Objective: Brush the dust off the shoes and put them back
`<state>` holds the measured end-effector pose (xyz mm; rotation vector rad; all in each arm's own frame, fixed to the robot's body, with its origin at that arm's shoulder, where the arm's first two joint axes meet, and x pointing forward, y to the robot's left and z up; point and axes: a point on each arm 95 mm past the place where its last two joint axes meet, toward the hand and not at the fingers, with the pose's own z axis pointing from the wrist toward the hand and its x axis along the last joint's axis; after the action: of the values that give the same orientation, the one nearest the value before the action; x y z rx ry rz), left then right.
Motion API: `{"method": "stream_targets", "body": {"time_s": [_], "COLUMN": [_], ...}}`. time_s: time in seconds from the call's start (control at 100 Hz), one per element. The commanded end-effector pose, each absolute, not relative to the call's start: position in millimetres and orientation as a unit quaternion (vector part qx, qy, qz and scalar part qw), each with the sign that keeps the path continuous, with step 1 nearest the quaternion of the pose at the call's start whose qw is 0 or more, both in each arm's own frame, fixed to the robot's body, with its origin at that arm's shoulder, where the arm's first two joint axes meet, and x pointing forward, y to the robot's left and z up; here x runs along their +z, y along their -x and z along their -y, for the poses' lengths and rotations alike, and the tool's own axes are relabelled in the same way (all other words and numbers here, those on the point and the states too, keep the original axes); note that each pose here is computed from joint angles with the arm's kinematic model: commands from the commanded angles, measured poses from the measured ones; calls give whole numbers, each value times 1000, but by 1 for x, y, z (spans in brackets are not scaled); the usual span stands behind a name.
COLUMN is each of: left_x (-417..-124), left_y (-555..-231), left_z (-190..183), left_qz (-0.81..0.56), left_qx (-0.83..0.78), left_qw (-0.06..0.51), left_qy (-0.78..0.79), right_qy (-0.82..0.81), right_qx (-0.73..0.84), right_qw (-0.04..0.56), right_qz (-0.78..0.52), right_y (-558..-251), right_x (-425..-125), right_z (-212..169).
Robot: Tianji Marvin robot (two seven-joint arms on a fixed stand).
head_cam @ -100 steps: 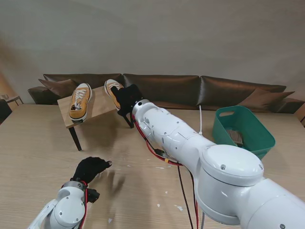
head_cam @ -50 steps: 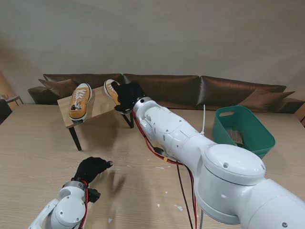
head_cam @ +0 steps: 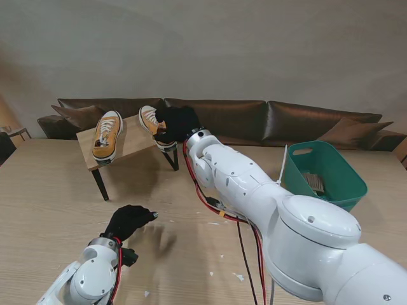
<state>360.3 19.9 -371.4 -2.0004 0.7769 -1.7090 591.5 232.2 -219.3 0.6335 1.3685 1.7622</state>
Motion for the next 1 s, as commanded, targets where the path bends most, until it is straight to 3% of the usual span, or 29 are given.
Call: {"method": "stream_targets", "body": {"time_s": [0.0,0.39,0.99], "left_x": [-370,-369,-366], "left_y": [-360,-359,-364], "left_z": [-15,-8,-2], "left_qz": [-285,-296,-314], "left_qx": [-614,-628,-656], "left_qw": [185,173,155], "left_qy": [713,699,669], "right_qy": [-250,-255,-304], "right_qx": [697,727,727], "right_qw": [398,360,288], "right_qz": [-542,-527,-545], "right_y": [-592,-557,-491], "right_x": [-223,-203,-216], "right_z": [-224,-189,-143]}}
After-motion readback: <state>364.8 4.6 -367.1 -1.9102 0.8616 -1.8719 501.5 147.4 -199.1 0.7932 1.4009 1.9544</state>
